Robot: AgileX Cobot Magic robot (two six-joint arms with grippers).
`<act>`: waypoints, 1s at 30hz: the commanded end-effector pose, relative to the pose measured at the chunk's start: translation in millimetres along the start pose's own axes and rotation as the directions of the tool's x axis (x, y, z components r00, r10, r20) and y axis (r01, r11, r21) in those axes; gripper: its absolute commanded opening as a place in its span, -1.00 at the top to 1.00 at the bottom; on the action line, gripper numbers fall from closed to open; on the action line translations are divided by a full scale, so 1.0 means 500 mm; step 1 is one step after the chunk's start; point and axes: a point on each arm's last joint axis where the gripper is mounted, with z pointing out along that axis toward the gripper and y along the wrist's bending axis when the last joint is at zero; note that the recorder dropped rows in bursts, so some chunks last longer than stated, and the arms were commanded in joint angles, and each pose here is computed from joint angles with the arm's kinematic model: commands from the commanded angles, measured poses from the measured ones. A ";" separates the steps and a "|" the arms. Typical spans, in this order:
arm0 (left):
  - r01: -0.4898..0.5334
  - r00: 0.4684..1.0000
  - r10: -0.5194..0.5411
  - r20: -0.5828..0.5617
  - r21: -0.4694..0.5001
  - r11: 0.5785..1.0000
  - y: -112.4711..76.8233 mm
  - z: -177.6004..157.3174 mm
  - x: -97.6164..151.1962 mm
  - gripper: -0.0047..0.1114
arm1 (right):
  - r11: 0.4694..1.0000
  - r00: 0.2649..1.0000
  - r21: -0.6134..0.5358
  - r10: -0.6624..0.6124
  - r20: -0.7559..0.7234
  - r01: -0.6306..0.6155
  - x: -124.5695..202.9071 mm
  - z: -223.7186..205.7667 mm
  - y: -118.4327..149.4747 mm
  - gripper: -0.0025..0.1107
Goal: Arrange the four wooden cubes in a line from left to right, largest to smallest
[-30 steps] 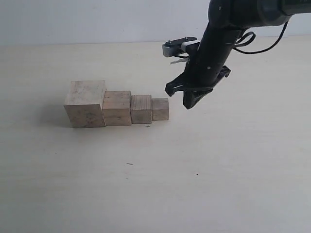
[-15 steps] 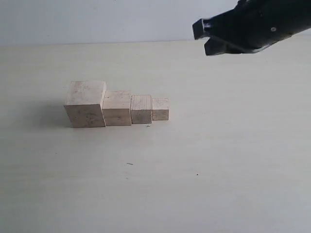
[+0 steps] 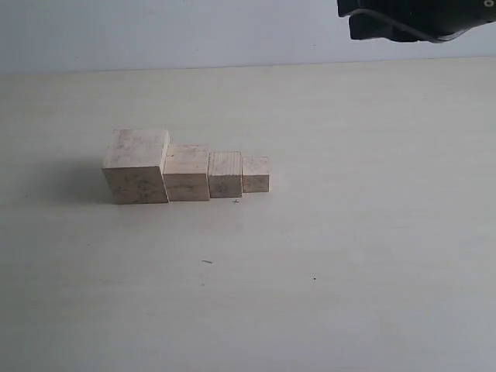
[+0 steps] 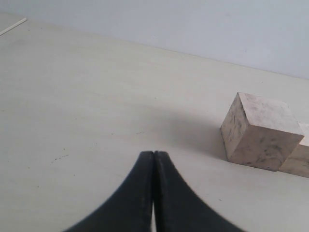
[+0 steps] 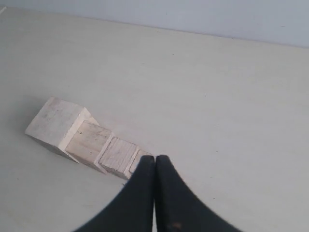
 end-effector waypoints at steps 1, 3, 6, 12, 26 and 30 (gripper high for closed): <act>-0.002 1.000 0.002 0.004 0.006 1.000 -0.001 -0.001 0.000 0.92 | 0.999 0.999 0.022 -0.046 0.010 0.046 0.000 -0.003 -0.003 0.96; -0.002 1.000 0.002 0.004 0.006 1.000 -0.001 -0.001 0.000 0.92 | 0.998 0.998 0.035 -0.059 0.016 0.058 -0.001 -0.009 -0.007 0.96; -0.002 1.000 0.002 0.004 0.006 1.000 -0.001 -0.001 0.000 0.92 | 0.997 0.998 0.051 -0.053 0.046 0.050 -0.007 -0.029 -0.015 0.96; -0.002 1.000 0.002 0.004 0.006 1.000 -0.001 -0.001 0.000 0.92 | 0.992 0.984 0.123 -0.026 0.178 0.004 -0.024 -0.120 -0.047 0.96; -0.002 1.000 0.002 0.004 0.006 1.000 -0.001 -0.001 0.000 0.92 | 0.895 0.926 0.430 -0.057 0.372 -0.118 0.164 -0.293 -0.107 0.96; -0.002 1.000 0.002 0.004 0.006 1.000 -0.001 -0.001 0.000 0.92 | 0.873 0.892 0.474 -0.118 0.436 -0.117 0.252 -0.304 -0.094 0.96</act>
